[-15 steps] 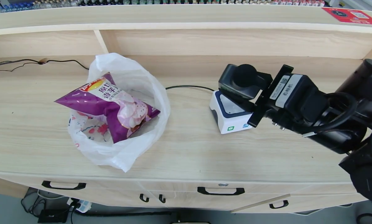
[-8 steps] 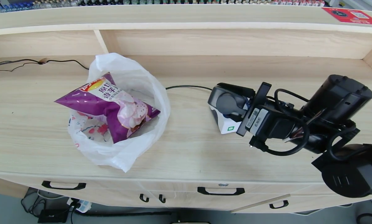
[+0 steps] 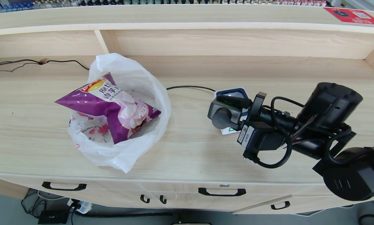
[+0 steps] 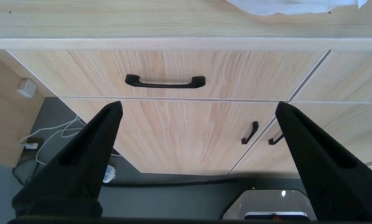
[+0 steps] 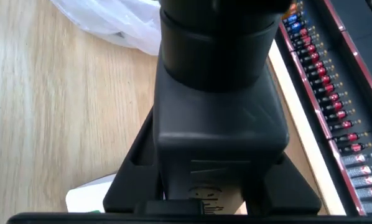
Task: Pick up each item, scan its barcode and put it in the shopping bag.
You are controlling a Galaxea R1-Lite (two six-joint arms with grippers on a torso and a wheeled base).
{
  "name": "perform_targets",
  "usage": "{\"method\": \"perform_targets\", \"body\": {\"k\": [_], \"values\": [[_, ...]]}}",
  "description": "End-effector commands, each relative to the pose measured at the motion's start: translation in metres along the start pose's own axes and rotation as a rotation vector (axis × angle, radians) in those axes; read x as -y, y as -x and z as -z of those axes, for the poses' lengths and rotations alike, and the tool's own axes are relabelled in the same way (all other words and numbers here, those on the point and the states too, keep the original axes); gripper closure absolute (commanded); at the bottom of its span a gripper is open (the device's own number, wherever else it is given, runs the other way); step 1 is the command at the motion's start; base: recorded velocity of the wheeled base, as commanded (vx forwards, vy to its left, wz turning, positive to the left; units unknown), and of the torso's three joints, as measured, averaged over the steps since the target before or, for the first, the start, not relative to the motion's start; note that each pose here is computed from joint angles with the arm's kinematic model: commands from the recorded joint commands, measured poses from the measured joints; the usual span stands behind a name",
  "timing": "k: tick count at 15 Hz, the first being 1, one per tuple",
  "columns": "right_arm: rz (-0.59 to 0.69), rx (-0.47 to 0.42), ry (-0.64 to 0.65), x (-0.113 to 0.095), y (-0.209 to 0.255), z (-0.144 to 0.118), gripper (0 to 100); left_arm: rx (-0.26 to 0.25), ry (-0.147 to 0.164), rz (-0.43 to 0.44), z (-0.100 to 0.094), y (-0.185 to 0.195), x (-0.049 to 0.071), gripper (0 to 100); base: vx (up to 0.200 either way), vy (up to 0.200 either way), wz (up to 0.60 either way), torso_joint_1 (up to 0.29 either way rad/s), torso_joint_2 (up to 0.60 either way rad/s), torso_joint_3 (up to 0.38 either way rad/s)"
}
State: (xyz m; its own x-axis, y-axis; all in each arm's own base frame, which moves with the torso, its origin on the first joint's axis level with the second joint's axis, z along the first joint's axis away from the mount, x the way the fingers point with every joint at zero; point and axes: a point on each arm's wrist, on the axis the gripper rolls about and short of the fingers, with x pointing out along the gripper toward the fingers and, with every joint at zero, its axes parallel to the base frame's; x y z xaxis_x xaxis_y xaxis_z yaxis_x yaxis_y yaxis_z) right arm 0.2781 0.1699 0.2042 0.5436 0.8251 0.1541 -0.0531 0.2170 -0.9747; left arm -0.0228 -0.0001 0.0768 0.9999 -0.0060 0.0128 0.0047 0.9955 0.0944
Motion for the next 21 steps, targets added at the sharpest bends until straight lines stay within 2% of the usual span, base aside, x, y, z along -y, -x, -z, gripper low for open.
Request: {"method": "perform_targets", "body": {"k": [1, 5, 15, 17, 19, 21], "values": [[0.025, -0.004, 0.008, 0.008, 0.002, -0.002, 100, 0.001, -0.001, 0.0, 0.0, 0.0, 0.0, 0, 0.0, 0.0, 0.0, 0.0, 0.0, 0.0], [0.067, -0.038, 0.009, 0.021, 0.005, 0.003, 100, 0.001, -0.002, 0.0, 0.0, 0.0, 0.0, 0, 0.0, 0.0, 0.0, 0.0, 0.0, 0.0], [0.057, -0.043, -0.015, 0.017, 0.004, 0.004, 100, 0.004, -0.004, 0.0, 0.0, 0.0, 0.0, 0, 0.0, 0.0, 0.0, 0.0, 0.0, 0.0], [0.013, -0.008, -0.147, -0.002, 0.003, -0.008, 100, 0.003, -0.002, 0.0, 0.0, 0.0, 0.0, 0, 0.0, 0.0, 0.0, 0.0, 0.0, 0.0], [0.081, 0.089, -0.26, 0.0, 0.002, -0.039, 100, 0.001, -0.001, 0.0, 0.0, 0.0, 0.0, 0, 0.0, 0.0, 0.0, 0.0, 0.0, 0.0], [0.1, 0.106, -0.37, 0.009, 0.013, -0.049, 100, -0.004, -0.001, 0.001, 0.0, 0.0, 0.0, 0, 0.0, 0.0, 0.0, 0.0, 0.0, 0.0]]}}
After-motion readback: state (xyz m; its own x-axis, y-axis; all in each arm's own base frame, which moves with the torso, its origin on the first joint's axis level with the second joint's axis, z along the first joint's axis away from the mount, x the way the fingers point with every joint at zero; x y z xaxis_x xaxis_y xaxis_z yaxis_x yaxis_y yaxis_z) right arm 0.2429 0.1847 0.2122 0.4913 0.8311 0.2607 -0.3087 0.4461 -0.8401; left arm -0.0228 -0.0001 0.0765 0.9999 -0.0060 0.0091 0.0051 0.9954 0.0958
